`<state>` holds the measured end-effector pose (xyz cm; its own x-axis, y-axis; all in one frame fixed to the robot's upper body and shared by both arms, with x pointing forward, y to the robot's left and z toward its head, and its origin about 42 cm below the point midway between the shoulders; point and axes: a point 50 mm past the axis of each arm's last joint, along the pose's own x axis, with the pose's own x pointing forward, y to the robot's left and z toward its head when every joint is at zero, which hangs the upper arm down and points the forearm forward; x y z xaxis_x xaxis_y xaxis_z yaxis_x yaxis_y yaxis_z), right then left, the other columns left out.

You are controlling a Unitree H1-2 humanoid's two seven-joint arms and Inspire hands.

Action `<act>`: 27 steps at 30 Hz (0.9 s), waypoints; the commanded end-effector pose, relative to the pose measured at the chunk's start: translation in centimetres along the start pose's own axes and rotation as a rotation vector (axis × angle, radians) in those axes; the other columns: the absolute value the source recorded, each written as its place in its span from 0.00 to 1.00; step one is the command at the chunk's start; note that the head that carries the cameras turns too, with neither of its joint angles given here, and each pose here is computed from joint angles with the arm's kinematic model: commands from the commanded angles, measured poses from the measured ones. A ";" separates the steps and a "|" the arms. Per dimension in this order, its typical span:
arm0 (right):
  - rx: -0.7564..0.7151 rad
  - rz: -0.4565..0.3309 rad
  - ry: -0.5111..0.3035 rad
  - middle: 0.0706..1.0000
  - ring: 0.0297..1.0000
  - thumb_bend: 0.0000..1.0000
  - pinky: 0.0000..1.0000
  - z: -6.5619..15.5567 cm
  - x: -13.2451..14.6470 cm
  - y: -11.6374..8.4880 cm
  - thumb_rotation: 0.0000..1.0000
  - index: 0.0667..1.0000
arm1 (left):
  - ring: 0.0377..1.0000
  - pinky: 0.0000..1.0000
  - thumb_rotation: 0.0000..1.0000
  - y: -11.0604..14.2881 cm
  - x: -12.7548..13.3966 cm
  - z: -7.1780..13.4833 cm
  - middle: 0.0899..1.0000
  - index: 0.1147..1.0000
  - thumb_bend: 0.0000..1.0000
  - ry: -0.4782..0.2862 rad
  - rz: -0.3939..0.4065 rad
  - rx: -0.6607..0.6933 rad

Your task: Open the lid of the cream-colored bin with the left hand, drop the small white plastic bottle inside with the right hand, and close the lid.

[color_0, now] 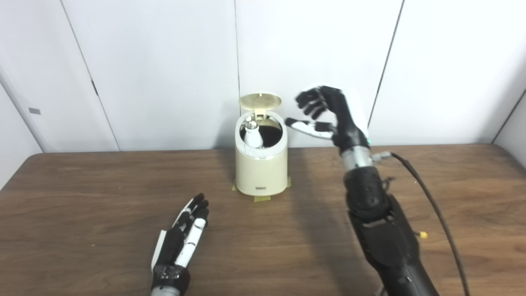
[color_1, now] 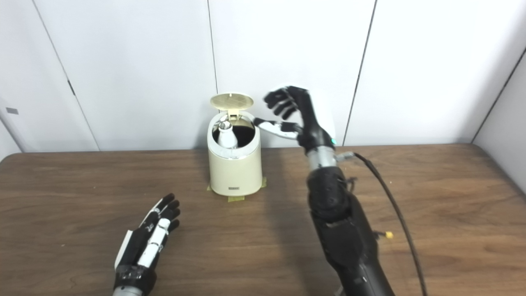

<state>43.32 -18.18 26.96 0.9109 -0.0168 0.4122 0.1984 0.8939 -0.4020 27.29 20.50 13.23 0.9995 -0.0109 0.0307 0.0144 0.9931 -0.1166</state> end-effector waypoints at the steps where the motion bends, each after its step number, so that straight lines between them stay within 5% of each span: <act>1: 0.053 -0.001 0.002 0.46 0.45 0.52 0.44 1.2 0.0 -1.6 0.00 0.44 | 0.92 0.94 0.62 -0.3 1.2 2.1 0.91 0.92 0.51 -0.077 -0.007 -0.037; 6: 0.177 0.062 0.102 0.45 0.53 0.52 0.46 -0.3 -3.3 -3.2 0.00 0.46 | 0.92 0.94 0.65 0.6 2.4 3.7 0.91 0.93 0.46 -0.083 -0.002 -0.040; 11: 0.342 0.090 0.161 0.69 0.67 0.50 0.59 -2.0 -6.3 -3.8 0.16 0.46 | 0.92 0.93 0.67 1.3 3.9 5.5 0.92 0.95 0.43 -0.096 -0.007 -0.006; 12: 0.360 0.088 0.172 0.73 0.71 0.53 0.64 -2.3 -6.8 -3.8 0.33 0.62 | 0.92 0.93 0.67 1.4 4.2 5.8 0.92 0.95 0.43 -0.100 -0.007 0.002; 17: 0.435 0.107 0.229 0.87 0.85 0.57 0.76 -4.1 -9.6 -3.7 0.64 0.83 | 0.93 0.93 0.69 1.9 5.6 7.9 0.94 0.97 0.44 -0.128 -0.031 0.052; 27: 0.488 0.081 0.303 0.95 0.95 0.54 0.87 -5.9 -13.5 -2.2 0.96 0.91 | 0.95 0.95 0.83 2.2 9.8 12.1 0.95 0.96 0.49 -0.152 -0.089 0.141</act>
<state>32.13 -22.77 15.79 1.0000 -0.0051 0.0082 0.0048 0.9996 0.0271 35.45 24.21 22.81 0.9910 -0.0646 0.1176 0.0634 0.9979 0.0145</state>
